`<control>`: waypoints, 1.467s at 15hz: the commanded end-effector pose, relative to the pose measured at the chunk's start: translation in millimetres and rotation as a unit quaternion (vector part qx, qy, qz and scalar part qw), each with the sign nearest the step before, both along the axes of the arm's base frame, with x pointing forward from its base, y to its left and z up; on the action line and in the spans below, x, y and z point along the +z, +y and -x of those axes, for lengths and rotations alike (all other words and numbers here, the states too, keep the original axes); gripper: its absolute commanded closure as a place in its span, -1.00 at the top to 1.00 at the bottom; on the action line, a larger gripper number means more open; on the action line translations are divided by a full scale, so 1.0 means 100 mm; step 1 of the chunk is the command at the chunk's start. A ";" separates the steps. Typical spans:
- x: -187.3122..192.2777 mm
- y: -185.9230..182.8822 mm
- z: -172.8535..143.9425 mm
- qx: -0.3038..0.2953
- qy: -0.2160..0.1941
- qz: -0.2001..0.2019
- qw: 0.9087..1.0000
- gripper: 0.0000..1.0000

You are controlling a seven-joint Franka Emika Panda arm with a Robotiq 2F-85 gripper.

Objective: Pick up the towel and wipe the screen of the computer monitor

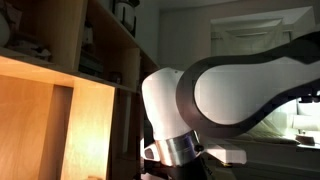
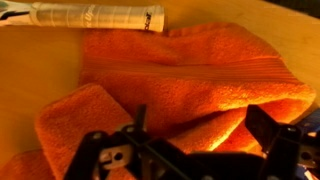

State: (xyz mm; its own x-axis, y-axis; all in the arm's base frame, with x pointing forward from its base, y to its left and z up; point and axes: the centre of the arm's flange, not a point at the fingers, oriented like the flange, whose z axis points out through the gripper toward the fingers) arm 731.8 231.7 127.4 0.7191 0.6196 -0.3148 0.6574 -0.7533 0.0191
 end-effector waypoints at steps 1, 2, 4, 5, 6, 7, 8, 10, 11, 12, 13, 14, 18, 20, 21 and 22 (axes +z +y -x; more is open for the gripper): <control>0.04 0.20 -0.55 0.007 -0.092 -0.004 0.996 1.00; 0.07 0.23 -0.58 0.005 -0.121 -0.010 0.993 1.00; 0.09 0.28 -0.65 0.012 -0.152 -0.014 0.988 1.00; 0.09 0.29 -0.68 0.013 -0.160 -0.018 0.987 1.00; 0.08 0.30 -0.70 0.018 -0.163 -0.018 0.986 1.00; 0.06 0.31 -0.71 0.019 -0.159 -0.018 0.987 1.00; 0.05 0.32 -0.72 0.021 -0.155 -0.016 0.988 1.00; 0.01 0.31 -0.74 0.024 -0.145 0.004 0.989 1.00; -0.02 0.29 -0.75 0.022 -0.144 0.017 0.989 1.00; -0.05 0.28 -0.77 0.020 -0.140 0.027 0.990 1.00; -0.10 0.25 -0.80 0.022 -0.134 0.039 0.990 1.00; -0.15 0.23 -0.82 0.022 -0.128 0.047 0.990 1.00; -0.33 0.13 -0.89 0.025 -0.112 0.053 0.992 1.00; -0.37 0.12 -0.87 0.025 -0.110 0.053 0.992 1.00; -0.38 0.12 -0.86 0.024 -0.110 0.054 0.992 1.00; -0.38 0.12 -0.86 0.025 -0.110 0.055 0.992 1.00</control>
